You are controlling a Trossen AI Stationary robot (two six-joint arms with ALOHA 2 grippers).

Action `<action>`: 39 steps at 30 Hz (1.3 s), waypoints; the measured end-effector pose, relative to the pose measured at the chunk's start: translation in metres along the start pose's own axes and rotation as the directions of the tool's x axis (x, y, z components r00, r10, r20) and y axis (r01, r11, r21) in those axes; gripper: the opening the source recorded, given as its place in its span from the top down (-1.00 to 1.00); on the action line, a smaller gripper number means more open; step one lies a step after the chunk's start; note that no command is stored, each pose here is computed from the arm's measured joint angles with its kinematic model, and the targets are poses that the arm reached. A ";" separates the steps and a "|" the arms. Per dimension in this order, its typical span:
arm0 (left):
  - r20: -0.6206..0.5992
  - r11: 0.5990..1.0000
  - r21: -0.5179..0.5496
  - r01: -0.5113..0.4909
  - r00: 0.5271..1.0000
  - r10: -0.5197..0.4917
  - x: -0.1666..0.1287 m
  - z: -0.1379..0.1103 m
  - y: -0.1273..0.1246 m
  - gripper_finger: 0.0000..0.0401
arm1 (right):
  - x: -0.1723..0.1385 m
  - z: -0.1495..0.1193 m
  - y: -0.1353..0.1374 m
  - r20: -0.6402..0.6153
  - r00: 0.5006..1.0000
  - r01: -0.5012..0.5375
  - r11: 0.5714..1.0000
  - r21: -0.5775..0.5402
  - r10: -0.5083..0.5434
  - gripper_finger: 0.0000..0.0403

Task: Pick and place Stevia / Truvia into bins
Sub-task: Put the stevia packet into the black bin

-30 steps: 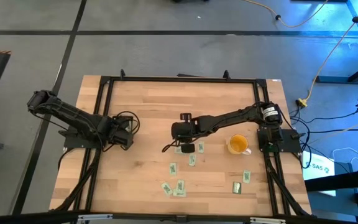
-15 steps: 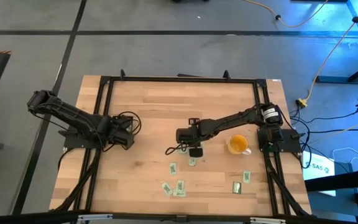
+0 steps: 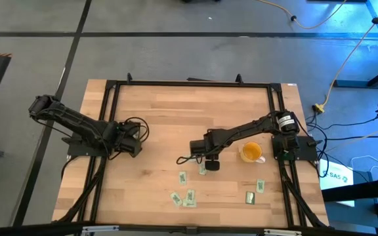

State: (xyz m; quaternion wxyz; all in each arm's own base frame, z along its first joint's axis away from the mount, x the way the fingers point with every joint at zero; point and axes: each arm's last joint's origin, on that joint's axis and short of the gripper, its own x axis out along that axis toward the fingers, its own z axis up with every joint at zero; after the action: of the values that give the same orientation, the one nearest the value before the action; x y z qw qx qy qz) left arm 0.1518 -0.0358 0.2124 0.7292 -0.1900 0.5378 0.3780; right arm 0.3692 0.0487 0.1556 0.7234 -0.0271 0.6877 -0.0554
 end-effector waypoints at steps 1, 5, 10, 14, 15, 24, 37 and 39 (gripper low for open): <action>0.001 1.000 0.000 -0.001 1.000 0.001 0.000 0.000 0.000 0.75 | 0.002 0.001 0.000 0.016 1.000 -0.004 1.000 0.001 0.004 0.36; 0.002 1.000 0.000 -0.001 1.000 0.001 0.000 0.000 0.000 0.74 | 0.012 -0.005 0.001 0.001 1.000 -0.016 1.000 -0.007 0.016 0.45; 0.002 1.000 0.000 -0.001 1.000 0.001 0.000 0.000 0.000 0.76 | 0.022 -0.011 -0.001 0.008 0.999 -0.042 0.999 0.004 0.042 0.57; 0.017 1.000 0.000 -0.007 1.000 0.007 0.000 0.001 0.000 0.76 | 0.025 -0.012 -0.003 0.001 0.999 -0.044 0.999 0.011 0.044 0.68; 0.020 1.000 0.000 -0.009 1.000 0.009 0.000 0.001 0.000 0.76 | 0.025 -0.012 -0.004 0.001 0.999 -0.042 0.999 0.012 0.042 0.72; 0.030 1.000 0.018 -0.014 0.999 0.014 0.000 0.001 0.000 0.75 | 0.022 -0.009 -0.006 0.017 0.999 -0.041 0.999 -0.034 0.042 0.98; 0.322 0.950 0.311 -0.012 0.942 -0.093 -0.005 0.016 -0.019 0.79 | -0.014 0.033 -0.004 0.268 0.960 -0.010 0.970 -0.245 0.077 0.99; 0.370 0.921 0.390 0.009 0.914 -0.165 -0.008 0.019 -0.028 0.79 | -0.019 0.042 -0.004 0.348 0.932 0.003 0.959 -0.284 0.100 0.99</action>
State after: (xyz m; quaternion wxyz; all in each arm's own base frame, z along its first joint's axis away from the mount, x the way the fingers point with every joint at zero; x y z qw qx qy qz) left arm 0.1842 -0.0433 0.2233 0.8618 0.0111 0.4332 0.2636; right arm 0.4102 0.0454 0.1775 0.8267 -0.1214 0.5454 0.0661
